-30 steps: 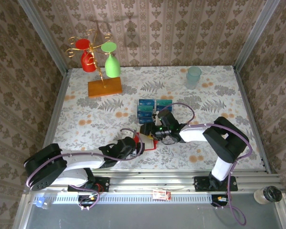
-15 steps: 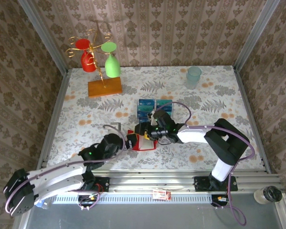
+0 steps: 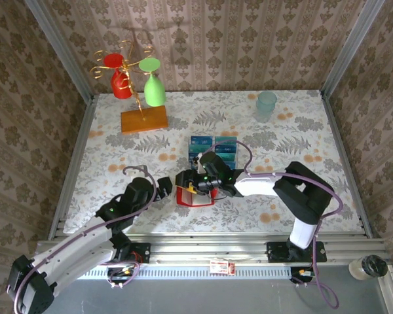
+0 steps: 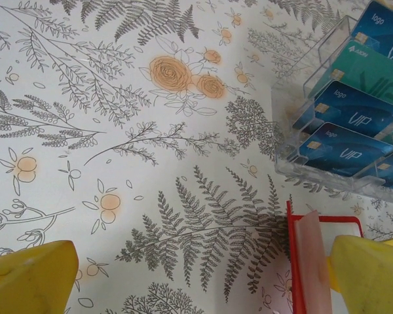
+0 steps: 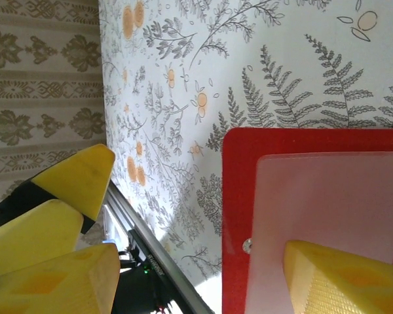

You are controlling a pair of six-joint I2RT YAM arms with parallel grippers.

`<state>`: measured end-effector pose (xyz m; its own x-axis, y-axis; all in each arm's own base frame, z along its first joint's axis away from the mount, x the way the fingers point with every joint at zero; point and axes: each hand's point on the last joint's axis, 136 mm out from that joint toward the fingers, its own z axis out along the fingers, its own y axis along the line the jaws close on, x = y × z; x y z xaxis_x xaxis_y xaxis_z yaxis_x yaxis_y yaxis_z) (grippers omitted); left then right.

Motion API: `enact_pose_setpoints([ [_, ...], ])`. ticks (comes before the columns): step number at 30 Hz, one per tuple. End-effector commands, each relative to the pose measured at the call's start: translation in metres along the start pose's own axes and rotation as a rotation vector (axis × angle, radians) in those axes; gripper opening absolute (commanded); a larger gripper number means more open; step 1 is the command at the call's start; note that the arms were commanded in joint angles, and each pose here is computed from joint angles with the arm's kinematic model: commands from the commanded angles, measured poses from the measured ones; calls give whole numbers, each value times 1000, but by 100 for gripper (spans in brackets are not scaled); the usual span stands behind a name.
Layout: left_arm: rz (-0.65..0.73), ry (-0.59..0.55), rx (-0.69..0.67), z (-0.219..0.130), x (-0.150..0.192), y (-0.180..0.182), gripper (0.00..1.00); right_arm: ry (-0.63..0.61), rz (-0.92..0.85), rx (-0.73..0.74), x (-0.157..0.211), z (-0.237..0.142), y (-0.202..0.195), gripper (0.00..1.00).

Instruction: Put the credit cards into the card holder

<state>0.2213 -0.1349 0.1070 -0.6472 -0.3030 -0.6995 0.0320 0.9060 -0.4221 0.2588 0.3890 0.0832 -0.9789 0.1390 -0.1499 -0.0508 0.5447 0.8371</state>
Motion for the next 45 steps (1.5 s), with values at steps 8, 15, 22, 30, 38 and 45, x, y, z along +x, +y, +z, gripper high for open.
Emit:
enact_pose_setpoints([
  [8,-2,46,8,1,-5,-5,100,11,59,39,3,23,-25,66],
  [15,5,93,20,10,0,-12,100,9,47,37,4,14,-21,66],
  [22,28,128,40,18,-3,-26,100,6,37,37,5,8,-19,62],
  [30,46,145,41,25,-8,-33,100,6,41,44,11,1,-25,44],
  [38,72,189,47,32,-3,-36,100,23,62,80,15,5,-37,12],
  [45,111,272,-28,38,15,-20,100,45,105,123,18,15,-47,13],
])
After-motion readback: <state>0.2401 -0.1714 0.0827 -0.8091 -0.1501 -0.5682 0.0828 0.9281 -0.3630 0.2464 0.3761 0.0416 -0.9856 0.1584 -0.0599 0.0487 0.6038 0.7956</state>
